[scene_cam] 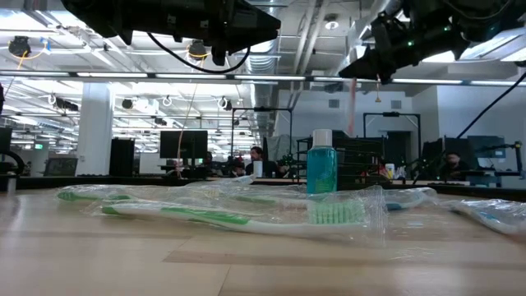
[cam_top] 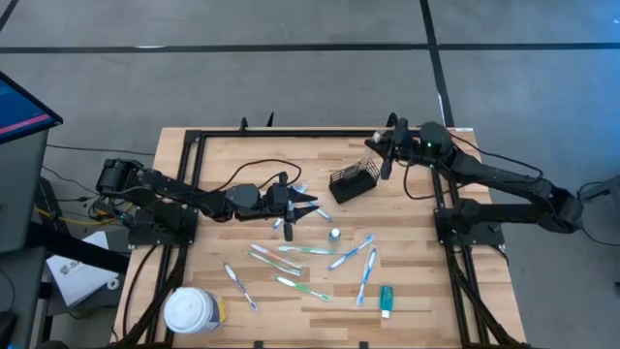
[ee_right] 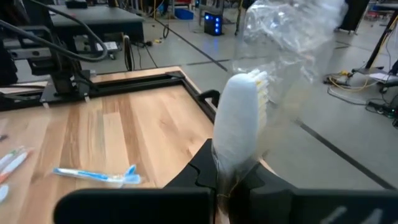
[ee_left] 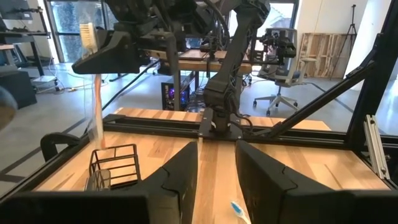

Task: Pick & Place toothbrushing station
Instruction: Put the orange toothbrush into the mesh organizer

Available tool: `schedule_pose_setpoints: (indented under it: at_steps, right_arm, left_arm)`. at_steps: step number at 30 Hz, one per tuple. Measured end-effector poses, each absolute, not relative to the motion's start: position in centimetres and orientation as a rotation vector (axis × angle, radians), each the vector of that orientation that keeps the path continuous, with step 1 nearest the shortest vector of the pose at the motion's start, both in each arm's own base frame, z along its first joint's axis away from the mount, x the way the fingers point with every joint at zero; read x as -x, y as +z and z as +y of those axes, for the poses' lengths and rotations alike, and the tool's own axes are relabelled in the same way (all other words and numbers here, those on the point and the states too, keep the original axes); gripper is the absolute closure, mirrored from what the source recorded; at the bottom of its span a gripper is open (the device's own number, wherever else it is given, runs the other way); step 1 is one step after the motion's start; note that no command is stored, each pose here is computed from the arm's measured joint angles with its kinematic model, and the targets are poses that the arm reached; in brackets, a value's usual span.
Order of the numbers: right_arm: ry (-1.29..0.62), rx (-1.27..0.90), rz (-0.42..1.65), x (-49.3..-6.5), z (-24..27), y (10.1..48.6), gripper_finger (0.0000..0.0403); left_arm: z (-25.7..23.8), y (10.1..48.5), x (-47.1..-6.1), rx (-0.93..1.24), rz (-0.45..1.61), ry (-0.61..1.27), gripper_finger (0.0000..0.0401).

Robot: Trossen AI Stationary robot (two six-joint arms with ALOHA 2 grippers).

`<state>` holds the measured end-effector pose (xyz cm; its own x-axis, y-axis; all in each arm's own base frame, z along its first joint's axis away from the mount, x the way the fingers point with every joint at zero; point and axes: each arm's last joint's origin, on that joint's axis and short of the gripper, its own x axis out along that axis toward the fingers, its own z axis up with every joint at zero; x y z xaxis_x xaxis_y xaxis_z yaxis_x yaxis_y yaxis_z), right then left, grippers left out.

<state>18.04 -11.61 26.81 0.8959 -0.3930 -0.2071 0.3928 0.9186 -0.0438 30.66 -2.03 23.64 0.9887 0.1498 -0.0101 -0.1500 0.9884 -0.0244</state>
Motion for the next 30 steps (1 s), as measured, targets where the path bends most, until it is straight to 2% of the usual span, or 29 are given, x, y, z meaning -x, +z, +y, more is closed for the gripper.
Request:
schedule_pose_setpoints:
  at_steps: [15,21,30]
  right_arm:
    - [-0.437,0.004,0.249,-17.5,-12.3,26.4,0.0403]
    - [-0.435,-0.004,0.211,-17.2,-12.1,24.4,0.0403]
    - [-0.435,-0.007,0.214,-17.2,-12.0,24.1,0.0403]
  left_arm:
    - [-2.0,23.6,-30.7,0.025,0.011,0.151,0.0297]
    - [-2.0,23.6,-30.7,0.031,0.011,0.151,0.0297]
    - [-2.0,23.6,-30.7,0.032,0.01,0.151,0.0297]
